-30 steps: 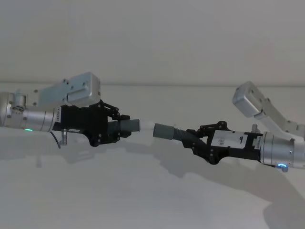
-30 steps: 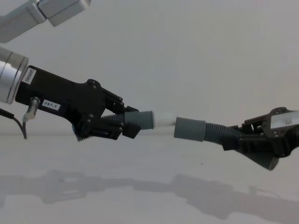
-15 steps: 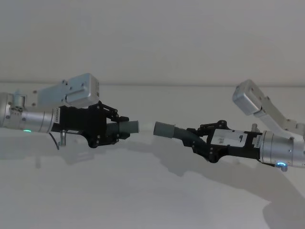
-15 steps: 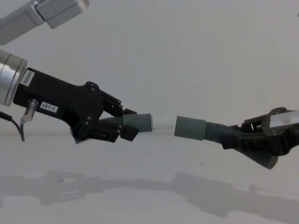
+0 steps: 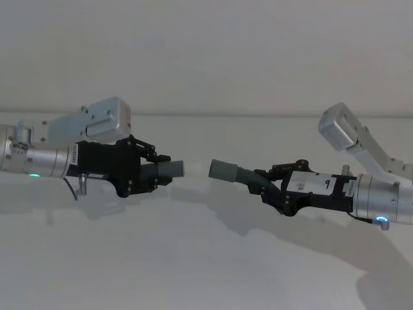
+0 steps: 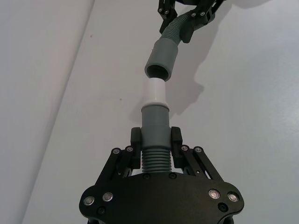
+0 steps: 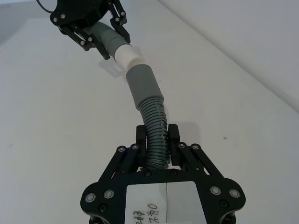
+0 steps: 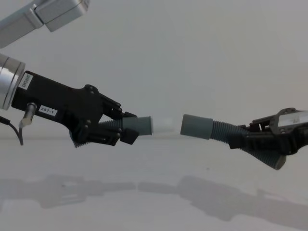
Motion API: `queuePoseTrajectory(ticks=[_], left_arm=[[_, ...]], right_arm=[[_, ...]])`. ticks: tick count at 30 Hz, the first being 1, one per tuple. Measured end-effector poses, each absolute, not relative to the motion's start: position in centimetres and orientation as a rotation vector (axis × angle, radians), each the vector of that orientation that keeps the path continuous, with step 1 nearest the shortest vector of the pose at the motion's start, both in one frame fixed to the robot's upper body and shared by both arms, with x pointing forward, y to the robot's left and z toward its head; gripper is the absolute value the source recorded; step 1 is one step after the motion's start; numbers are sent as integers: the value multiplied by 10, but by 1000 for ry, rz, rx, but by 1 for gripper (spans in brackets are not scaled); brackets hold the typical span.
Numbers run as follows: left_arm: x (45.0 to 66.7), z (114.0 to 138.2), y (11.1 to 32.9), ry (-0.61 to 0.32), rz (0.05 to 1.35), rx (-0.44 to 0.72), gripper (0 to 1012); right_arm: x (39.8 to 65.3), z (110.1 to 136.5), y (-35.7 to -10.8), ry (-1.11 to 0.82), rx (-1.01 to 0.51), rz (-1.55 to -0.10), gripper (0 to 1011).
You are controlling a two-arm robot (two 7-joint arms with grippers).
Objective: Use both hands to pick up one end of the pipe from the table, align the ends, and insert them.
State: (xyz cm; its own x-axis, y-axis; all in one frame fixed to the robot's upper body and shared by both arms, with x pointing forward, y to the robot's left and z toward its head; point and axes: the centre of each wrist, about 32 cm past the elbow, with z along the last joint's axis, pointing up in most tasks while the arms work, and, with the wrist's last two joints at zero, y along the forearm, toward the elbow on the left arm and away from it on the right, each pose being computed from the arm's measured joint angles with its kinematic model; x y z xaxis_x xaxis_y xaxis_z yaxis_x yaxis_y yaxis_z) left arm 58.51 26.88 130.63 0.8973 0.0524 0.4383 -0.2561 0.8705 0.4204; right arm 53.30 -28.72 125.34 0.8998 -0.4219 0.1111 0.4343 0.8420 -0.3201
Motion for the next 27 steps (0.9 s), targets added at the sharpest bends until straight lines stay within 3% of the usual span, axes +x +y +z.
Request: queuePoseTrajectory(ticks=[27], left_arm=[[589,1306,268,-429,167,478,360]], right_arm=[[536,1252,-289,-10,-330,-451,265]])
